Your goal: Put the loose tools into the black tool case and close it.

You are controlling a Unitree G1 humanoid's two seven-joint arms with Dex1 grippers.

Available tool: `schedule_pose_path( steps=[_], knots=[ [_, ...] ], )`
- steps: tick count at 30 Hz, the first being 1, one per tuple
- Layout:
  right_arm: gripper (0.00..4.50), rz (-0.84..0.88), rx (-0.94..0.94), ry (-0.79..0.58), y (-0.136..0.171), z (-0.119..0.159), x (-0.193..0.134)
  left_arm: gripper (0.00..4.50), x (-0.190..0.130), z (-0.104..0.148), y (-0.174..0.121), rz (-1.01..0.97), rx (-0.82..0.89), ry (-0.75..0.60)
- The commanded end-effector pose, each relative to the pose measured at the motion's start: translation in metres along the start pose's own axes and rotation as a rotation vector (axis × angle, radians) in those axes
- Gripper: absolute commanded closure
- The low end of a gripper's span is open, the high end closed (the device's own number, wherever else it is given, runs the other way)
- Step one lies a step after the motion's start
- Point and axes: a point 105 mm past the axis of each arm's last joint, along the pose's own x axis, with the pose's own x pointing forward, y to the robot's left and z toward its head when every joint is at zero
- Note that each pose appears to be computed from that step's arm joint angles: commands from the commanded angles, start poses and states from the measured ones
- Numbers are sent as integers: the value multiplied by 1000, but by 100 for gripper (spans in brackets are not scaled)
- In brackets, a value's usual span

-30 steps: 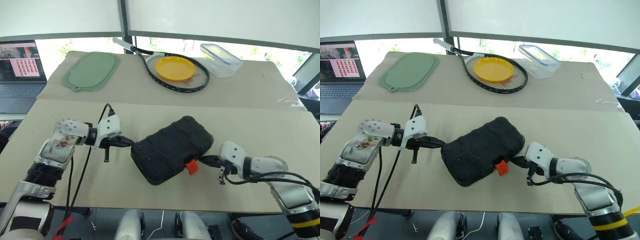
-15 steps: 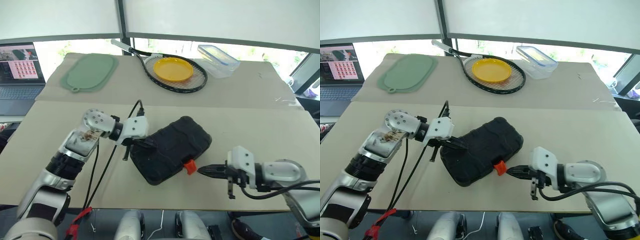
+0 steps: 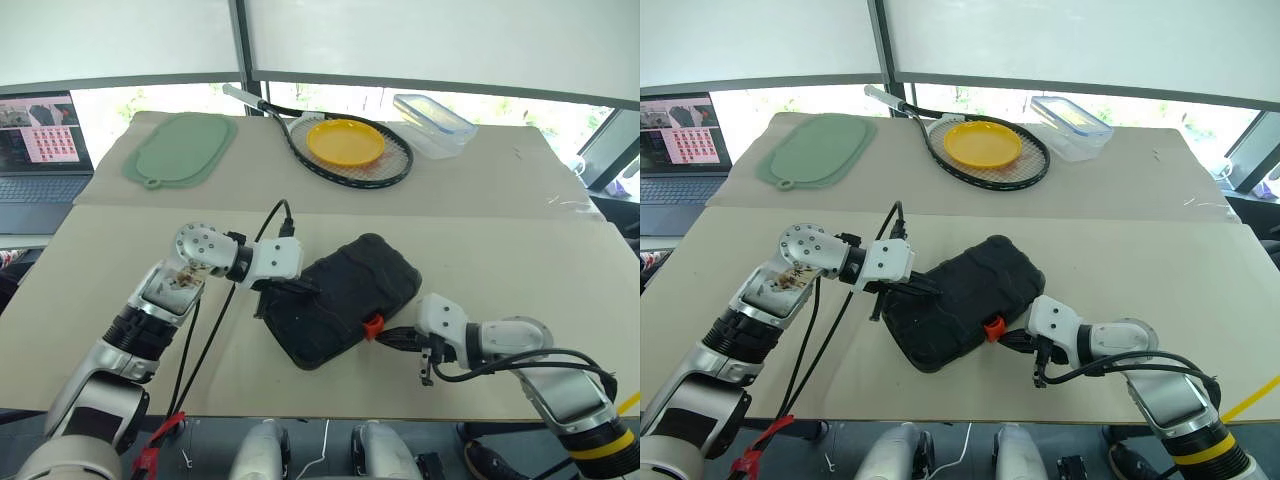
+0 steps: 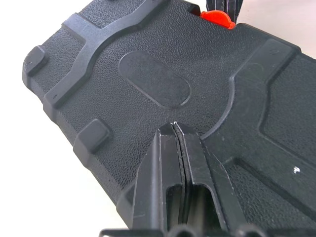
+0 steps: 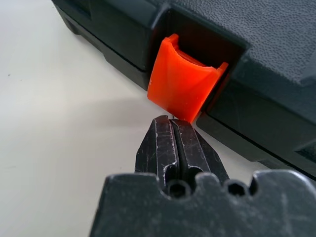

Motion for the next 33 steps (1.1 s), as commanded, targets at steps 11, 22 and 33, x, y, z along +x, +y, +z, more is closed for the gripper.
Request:
schedule_pose_path(
  steps=[11, 22, 33],
  knots=[
    [450, 27, -39, -22, 7, 19, -26, 446, 6, -17, 0, -11, -31, 72],
    [450, -23, -49, -25, -10, 24, -8, 446, 14, -12, 3, -16, -19, 51],
    [450, -94, -39, -44, -20, 23, 4, 446, 18, -12, 0, -30, -18, 40]
  ],
)
